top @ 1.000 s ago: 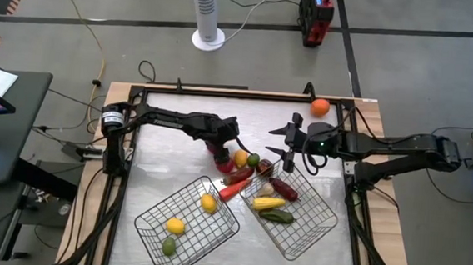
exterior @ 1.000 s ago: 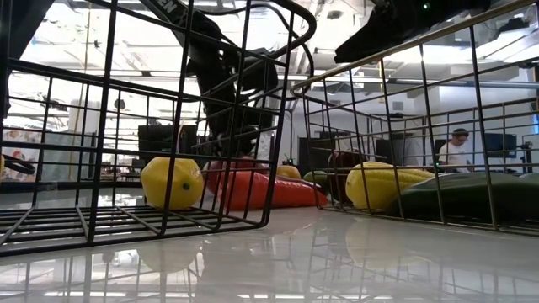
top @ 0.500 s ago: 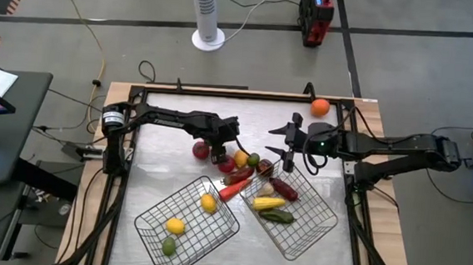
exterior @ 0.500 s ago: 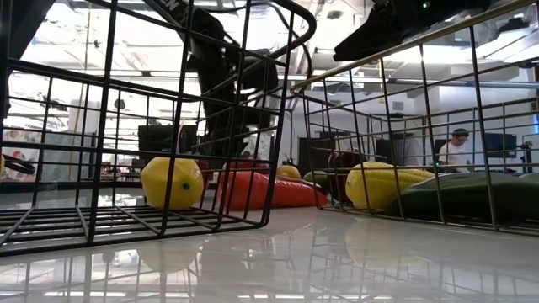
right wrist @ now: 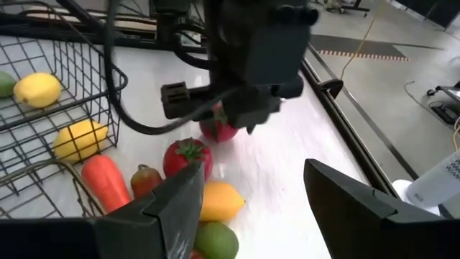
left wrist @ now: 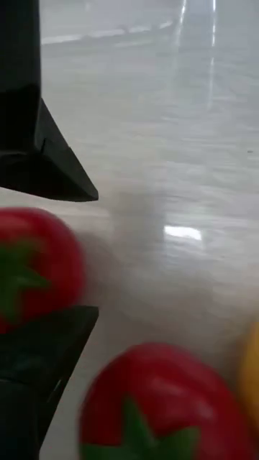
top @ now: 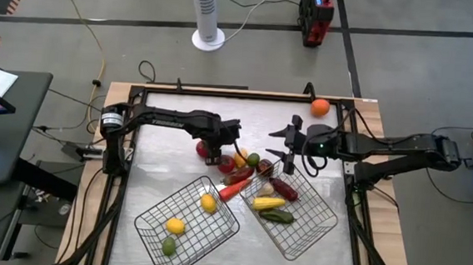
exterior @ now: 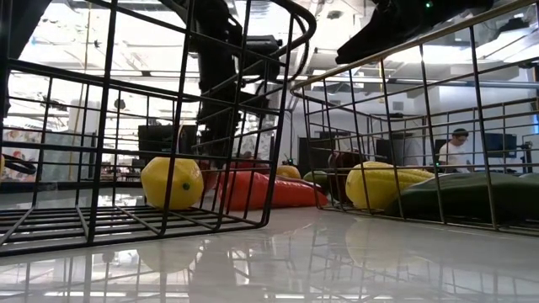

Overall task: Sort produce into baskets
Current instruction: Put the top red tomato into the black wire basket

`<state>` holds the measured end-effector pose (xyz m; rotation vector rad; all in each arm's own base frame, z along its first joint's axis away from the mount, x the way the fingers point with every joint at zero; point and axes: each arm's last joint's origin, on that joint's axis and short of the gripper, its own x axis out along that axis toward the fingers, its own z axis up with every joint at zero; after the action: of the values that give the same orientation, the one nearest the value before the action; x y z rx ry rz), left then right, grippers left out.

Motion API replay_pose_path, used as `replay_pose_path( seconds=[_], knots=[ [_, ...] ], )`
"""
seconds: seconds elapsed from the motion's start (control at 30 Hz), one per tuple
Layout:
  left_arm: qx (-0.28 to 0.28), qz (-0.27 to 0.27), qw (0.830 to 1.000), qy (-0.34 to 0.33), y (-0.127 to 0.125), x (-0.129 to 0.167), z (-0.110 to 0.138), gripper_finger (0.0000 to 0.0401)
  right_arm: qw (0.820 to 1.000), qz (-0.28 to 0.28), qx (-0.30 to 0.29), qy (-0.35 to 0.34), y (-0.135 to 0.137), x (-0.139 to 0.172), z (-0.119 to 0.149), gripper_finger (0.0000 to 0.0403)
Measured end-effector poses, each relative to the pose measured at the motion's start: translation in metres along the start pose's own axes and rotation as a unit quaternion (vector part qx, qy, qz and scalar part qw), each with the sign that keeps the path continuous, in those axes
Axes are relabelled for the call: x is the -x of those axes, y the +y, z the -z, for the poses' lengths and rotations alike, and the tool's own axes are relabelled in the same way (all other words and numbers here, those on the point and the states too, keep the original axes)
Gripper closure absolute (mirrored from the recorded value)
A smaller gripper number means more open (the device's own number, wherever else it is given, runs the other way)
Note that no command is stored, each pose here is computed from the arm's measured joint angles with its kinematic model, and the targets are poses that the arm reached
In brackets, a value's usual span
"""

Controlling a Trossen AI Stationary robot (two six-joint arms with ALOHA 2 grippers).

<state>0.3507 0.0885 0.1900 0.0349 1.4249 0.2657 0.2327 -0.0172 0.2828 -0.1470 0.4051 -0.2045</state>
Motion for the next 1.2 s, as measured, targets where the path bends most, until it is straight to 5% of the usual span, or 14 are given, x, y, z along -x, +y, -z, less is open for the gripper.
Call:
replay_pose_path(
  seconds=[0.4, 0.73, 1.2],
  knots=[
    [0.021, 0.003, 1.0, -0.021, 0.005, 0.042, 0.015, 0.0153, 1.0, -0.003, -0.01, 0.001, 0.001, 0.0, 0.0, 0.0135],
    [0.014, 0.01, 0.999, 0.038, 0.003, 0.043, 0.027, 0.0149, 1.0, -0.003, -0.017, 0.002, 0.002, 0.0, 0.002, 0.0135],
    [-0.015, 0.015, 0.999, 0.045, -0.013, 0.046, 0.027, 0.0025, 1.0, -0.002, -0.008, -0.003, 0.001, 0.0, 0.001, 0.0135]
  ],
)
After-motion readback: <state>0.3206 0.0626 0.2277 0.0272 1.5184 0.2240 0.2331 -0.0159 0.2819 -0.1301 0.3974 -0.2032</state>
